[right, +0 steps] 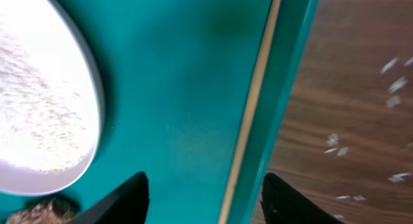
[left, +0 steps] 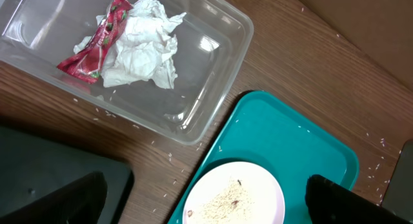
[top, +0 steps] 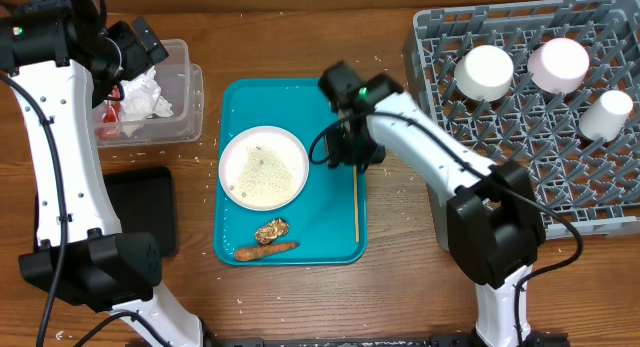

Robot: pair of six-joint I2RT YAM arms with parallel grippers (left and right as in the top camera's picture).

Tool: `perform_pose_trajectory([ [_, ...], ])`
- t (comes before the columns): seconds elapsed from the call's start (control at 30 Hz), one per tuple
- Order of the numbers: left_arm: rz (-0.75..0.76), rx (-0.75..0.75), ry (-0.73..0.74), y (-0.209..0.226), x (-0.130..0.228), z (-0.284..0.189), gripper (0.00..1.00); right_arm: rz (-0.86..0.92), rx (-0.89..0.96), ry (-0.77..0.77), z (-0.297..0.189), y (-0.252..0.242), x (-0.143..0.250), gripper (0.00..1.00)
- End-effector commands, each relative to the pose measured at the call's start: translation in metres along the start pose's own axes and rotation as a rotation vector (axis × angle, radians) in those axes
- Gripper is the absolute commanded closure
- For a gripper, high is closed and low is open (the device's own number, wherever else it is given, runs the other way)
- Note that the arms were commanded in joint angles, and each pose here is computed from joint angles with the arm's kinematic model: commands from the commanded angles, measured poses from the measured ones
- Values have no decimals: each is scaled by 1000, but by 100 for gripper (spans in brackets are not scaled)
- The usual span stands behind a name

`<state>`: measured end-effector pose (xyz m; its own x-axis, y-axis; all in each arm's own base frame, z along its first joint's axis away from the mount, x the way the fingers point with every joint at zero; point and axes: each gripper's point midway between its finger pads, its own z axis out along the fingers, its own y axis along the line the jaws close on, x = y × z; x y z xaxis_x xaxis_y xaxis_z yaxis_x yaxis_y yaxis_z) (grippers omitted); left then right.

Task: Sort waste into correct bins and load items into the dishwasher
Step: 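Reach the right gripper to the wooden skewer and grasp it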

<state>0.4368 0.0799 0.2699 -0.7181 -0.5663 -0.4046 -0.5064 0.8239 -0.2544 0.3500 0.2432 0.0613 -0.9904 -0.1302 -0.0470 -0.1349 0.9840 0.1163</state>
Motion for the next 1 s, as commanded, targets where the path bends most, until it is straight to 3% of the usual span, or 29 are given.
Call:
perform_pose_trajectory([
  [0.0,-8,-2,-1,0,0,0,0,62,18,27,15,-3,16,44],
  [0.53,-8,-2,-1,0,0,0,0,82,-9,39,42,1,28,50],
  [0.77,-8,-2,-1,0,0,0,0,88,88,6,55,-20,30,51],
  [0.9,-8,-2,0,0,0,0,0,80,100,-4,56,-20,29,55],
  [0.97,-8,-2,-1,0,0,0,0,71,100,-5,56,-18,30,65],
])
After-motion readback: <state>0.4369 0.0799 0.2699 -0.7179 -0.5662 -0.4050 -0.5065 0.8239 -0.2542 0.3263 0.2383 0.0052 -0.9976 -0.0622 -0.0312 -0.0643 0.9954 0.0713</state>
